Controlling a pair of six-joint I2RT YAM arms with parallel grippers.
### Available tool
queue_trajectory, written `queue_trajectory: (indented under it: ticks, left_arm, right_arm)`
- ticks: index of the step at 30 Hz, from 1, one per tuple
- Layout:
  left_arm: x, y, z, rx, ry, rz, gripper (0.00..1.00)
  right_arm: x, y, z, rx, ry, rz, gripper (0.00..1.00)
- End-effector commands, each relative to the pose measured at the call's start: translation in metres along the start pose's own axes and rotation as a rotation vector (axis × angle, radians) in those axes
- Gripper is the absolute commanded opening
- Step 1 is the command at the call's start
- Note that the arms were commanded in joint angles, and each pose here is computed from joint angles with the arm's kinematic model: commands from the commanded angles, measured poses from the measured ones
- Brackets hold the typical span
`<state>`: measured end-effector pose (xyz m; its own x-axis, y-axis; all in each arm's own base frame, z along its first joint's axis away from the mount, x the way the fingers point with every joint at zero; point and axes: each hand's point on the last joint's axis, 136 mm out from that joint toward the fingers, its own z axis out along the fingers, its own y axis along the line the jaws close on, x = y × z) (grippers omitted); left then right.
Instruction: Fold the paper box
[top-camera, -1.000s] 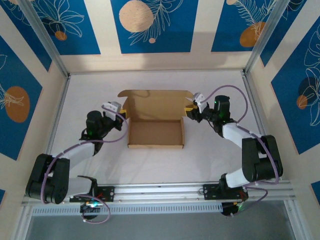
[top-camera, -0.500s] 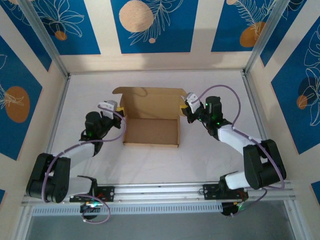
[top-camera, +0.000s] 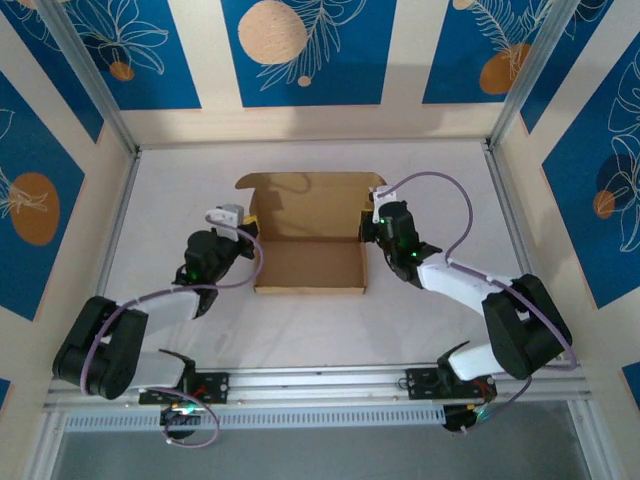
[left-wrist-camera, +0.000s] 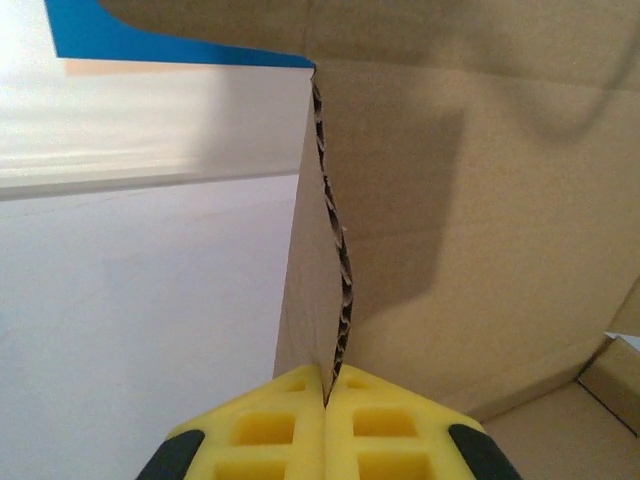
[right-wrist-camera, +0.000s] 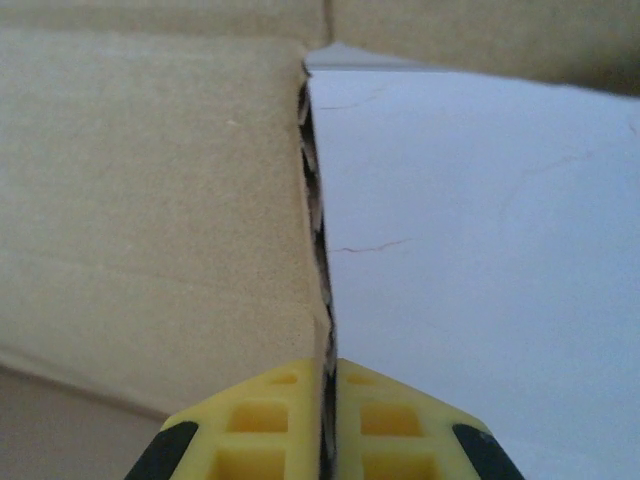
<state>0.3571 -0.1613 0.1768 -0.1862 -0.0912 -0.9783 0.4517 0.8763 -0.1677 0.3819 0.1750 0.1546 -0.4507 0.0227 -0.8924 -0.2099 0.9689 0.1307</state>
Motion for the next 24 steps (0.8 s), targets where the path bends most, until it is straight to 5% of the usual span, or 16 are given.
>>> queue_trajectory:
  ticks: [1,9,24]
  left_arm:
    - [-0.005,-0.016,-0.003,0.051,-0.054,-0.011,0.00]
    - [0.010,-0.019,-0.016,0.035,-0.078,0.006,0.00]
    - [0.047,-0.040,-0.025,0.059,-0.077,0.097,0.00]
  right_arm:
    - [-0.007,0.000,-0.006,0.076,-0.072,0.139,0.00]
    - [0.015,-0.004,-0.029,0.114,-0.186,0.175,0.00]
    - [0.061,-0.007,-0.040,0.107,-0.188,0.207,0.00]
